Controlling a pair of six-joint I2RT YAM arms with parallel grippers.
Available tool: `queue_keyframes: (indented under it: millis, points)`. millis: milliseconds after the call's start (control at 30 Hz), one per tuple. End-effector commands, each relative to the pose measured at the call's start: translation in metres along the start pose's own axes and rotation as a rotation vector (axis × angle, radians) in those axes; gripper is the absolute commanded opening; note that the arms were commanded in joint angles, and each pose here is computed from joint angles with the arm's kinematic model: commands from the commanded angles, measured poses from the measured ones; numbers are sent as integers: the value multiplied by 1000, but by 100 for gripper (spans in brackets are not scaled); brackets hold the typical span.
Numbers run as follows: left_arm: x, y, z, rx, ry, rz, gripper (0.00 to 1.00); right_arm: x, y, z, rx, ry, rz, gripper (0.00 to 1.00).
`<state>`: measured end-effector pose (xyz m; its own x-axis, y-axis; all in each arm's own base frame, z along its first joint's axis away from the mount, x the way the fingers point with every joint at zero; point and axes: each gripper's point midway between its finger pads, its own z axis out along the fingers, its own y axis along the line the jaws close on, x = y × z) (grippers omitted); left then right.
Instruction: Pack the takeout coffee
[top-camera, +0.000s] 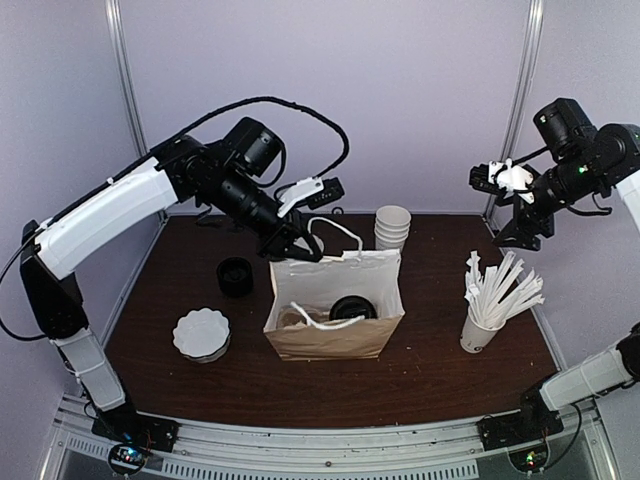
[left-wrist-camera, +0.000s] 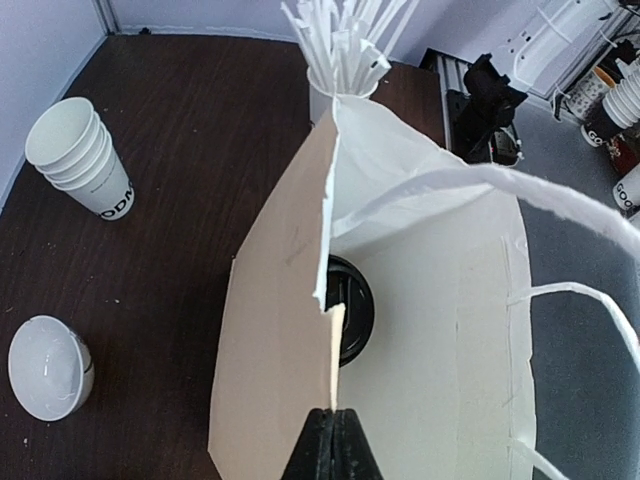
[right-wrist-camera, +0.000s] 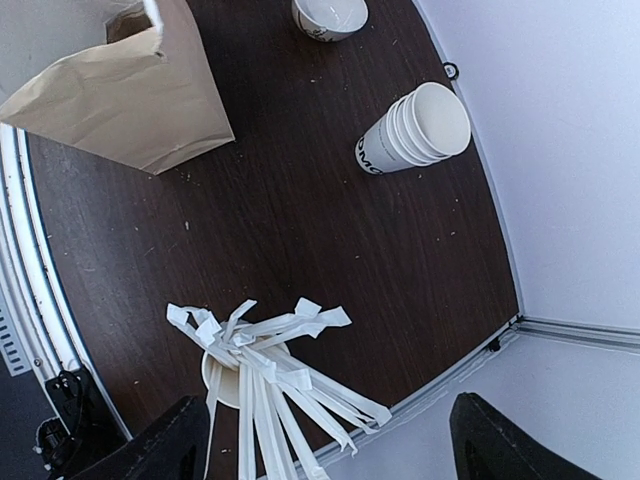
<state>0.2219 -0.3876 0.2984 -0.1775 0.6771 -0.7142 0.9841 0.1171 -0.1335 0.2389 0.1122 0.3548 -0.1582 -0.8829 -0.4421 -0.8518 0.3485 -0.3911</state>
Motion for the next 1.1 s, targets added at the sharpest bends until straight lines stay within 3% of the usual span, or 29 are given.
queue_keyframes:
  millis: [0, 433, 1067]
  points:
    - [-9, -22, -17, -18, -60, 47, 0, 3, 2, 8, -24, 10, 16, 87]
    - [10, -79, -17, 118, -97, 31, 0, 12, 10, 16, -58, 43, 8, 88]
    - [2, -90, -13, 151, -118, 33, 0, 22, 25, 20, -106, 65, 3, 88]
